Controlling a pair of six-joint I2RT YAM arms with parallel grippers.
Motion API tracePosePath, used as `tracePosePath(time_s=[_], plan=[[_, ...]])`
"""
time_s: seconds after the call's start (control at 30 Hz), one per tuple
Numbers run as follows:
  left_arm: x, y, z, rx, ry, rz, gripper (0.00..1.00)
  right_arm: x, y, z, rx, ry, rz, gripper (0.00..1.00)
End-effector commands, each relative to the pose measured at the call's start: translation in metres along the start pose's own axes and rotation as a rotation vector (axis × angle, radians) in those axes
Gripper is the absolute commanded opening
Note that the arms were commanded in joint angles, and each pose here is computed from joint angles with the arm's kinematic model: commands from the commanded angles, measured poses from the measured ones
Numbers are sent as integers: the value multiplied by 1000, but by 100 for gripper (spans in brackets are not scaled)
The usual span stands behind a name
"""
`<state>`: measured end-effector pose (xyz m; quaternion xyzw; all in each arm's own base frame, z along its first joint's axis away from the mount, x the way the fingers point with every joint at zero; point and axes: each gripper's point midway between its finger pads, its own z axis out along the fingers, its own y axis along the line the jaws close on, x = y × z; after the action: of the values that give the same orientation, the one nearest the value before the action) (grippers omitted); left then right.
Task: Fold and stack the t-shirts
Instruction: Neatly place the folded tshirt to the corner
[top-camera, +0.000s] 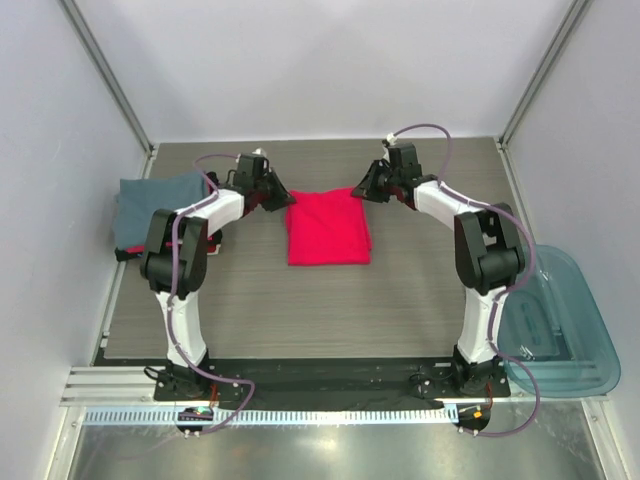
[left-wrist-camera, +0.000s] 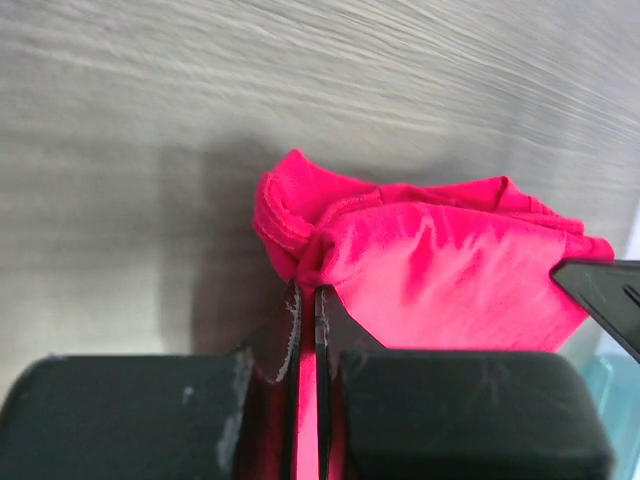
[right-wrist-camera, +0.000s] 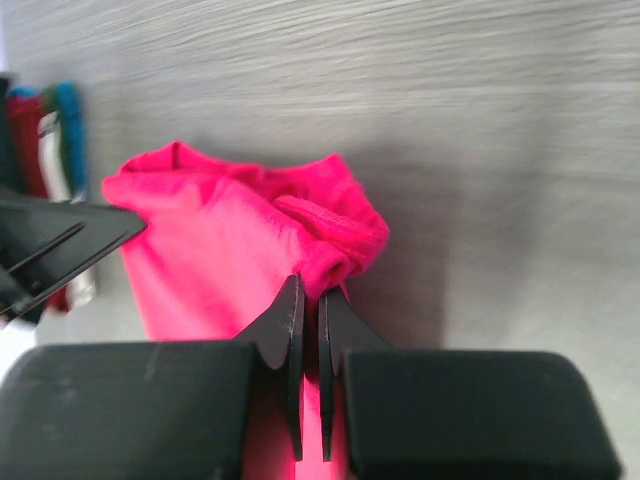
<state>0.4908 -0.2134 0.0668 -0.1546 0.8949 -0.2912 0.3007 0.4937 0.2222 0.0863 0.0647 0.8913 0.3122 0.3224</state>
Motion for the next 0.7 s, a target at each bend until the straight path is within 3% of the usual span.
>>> tracePosePath(time_s=[0.0, 0.3, 0.5, 0.67], plan=[[-16, -40, -41, 110, -84, 60, 0, -21, 48, -37, -74, -104, -65, 1], [-8, -51, -104, 112, -134, 80, 0, 4, 88, -76, -98, -107, -122, 1], [-23, -68, -168, 127, -183, 78, 0, 6, 162, -104, -168, -142, -184, 1], [-55, -36, -240, 30, -282, -12, 0, 5, 232, -126, -287, -180, -223, 1]])
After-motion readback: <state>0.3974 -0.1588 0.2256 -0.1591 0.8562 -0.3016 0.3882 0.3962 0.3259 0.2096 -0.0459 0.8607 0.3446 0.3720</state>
